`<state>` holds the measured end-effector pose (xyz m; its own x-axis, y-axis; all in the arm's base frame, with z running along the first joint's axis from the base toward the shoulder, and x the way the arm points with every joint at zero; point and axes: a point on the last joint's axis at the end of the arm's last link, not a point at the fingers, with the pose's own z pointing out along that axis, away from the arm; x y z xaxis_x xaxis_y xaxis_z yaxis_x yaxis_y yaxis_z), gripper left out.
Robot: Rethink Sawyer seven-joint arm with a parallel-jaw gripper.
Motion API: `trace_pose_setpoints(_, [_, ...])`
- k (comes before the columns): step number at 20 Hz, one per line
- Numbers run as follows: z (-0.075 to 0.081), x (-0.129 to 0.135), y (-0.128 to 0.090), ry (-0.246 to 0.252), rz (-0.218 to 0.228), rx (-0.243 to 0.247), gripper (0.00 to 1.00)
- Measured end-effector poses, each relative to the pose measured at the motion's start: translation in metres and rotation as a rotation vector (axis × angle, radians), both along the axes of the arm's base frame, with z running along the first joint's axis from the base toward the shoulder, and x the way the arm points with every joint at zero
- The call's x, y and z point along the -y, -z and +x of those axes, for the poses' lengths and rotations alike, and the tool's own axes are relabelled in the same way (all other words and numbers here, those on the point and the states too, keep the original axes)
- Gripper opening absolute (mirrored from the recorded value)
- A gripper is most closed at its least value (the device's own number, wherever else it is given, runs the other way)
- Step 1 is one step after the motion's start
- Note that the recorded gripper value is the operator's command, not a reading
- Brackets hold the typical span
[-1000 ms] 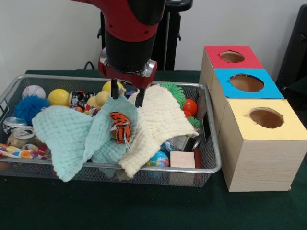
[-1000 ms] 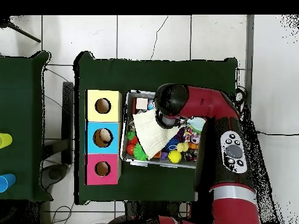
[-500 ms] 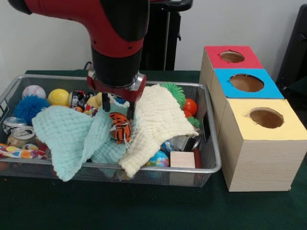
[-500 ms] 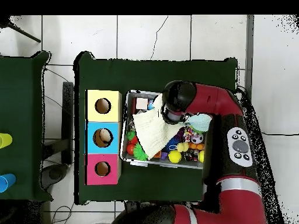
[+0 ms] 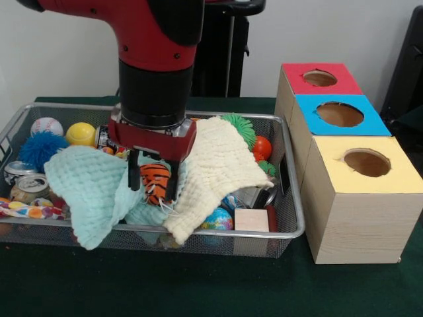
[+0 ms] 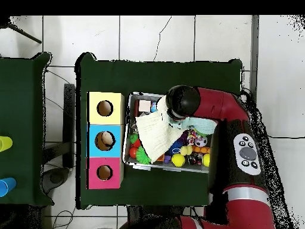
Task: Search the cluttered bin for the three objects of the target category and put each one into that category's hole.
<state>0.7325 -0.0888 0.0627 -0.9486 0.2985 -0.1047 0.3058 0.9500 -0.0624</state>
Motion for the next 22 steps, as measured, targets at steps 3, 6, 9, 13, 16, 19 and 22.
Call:
trace_pose_setpoints(3, [0.004,-0.003,-0.008,-0.001,0.0,0.015,1.0])
trace_pose_setpoints(6, [0.004,-0.006,-0.014,0.002,0.006,0.005,1.0])
trace_pose_setpoints(9, [0.0,-0.008,-0.016,0.002,0.012,-0.027,1.0])
trace_pose_setpoints(13, [-0.006,-0.01,-0.015,0.005,0.02,-0.074,1.0])
trace_pose_setpoints(16, [-0.007,-0.01,-0.014,0.005,0.021,-0.082,1.0])
trace_pose_setpoints(19, [-0.009,-0.011,-0.009,0.004,0.023,-0.089,1.0])
trace_pose_setpoints(22, [-0.014,-0.013,0.003,0.003,0.03,-0.108,1.0])
